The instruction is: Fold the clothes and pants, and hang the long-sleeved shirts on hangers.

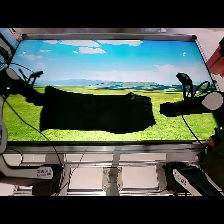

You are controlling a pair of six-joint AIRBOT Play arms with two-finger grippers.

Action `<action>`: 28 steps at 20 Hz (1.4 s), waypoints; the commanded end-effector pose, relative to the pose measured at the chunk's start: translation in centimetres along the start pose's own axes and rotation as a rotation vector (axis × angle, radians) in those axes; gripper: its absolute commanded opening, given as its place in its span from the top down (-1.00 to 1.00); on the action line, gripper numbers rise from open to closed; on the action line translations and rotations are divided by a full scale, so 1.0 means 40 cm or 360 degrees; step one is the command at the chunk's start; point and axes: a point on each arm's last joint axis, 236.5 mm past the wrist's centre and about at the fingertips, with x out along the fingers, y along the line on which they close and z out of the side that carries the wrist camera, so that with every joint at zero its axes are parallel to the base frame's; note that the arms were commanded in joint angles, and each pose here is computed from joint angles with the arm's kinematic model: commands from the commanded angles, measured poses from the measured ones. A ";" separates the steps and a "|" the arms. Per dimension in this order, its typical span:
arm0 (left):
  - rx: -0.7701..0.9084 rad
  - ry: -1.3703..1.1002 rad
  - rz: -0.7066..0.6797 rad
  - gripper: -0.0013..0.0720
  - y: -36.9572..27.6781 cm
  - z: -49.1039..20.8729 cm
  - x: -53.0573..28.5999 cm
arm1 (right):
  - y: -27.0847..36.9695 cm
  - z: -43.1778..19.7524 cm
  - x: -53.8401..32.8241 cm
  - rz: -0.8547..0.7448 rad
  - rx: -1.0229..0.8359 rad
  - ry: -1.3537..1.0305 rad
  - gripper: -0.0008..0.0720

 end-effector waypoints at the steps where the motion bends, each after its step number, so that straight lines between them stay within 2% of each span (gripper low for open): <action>1: 0.0058 -0.0167 0.0199 0.89 -0.001 -0.010 -0.136 | 0.008 0.016 0.000 0.0020 0.0004 -0.0043 0.92; 5: 0.0173 -0.0330 0.0256 0.89 -0.072 0.016 -0.244 | 0.008 0.019 0.000 0.0021 0.0005 -0.0053 0.92; 13: 0.0382 -0.0430 0.0182 0.89 -0.314 0.101 -0.307 | 0.008 0.026 -0.001 0.0020 0.0003 -0.0070 0.92; 19: 0.0370 -0.0129 0.0070 0.88 -0.452 0.106 -0.202 | 0.007 0.028 -0.001 0.0019 -0.0002 -0.0077 0.91; 21: 0.0432 -0.0084 -0.0105 0.88 -0.551 0.102 -0.163 | 0.007 0.033 -0.001 0.0017 -0.0002 -0.0091 0.91; 24: 0.0505 -0.0122 -0.0539 0.88 -0.744 0.110 -0.153 | 0.006 0.045 -0.002 0.0016 -0.0002 -0.0122 0.92; 28: 0.0452 -0.0239 -0.1018 0.88 -0.920 0.153 -0.194 | 0.006 0.045 -0.002 0.0016 -0.0006 -0.0122 0.92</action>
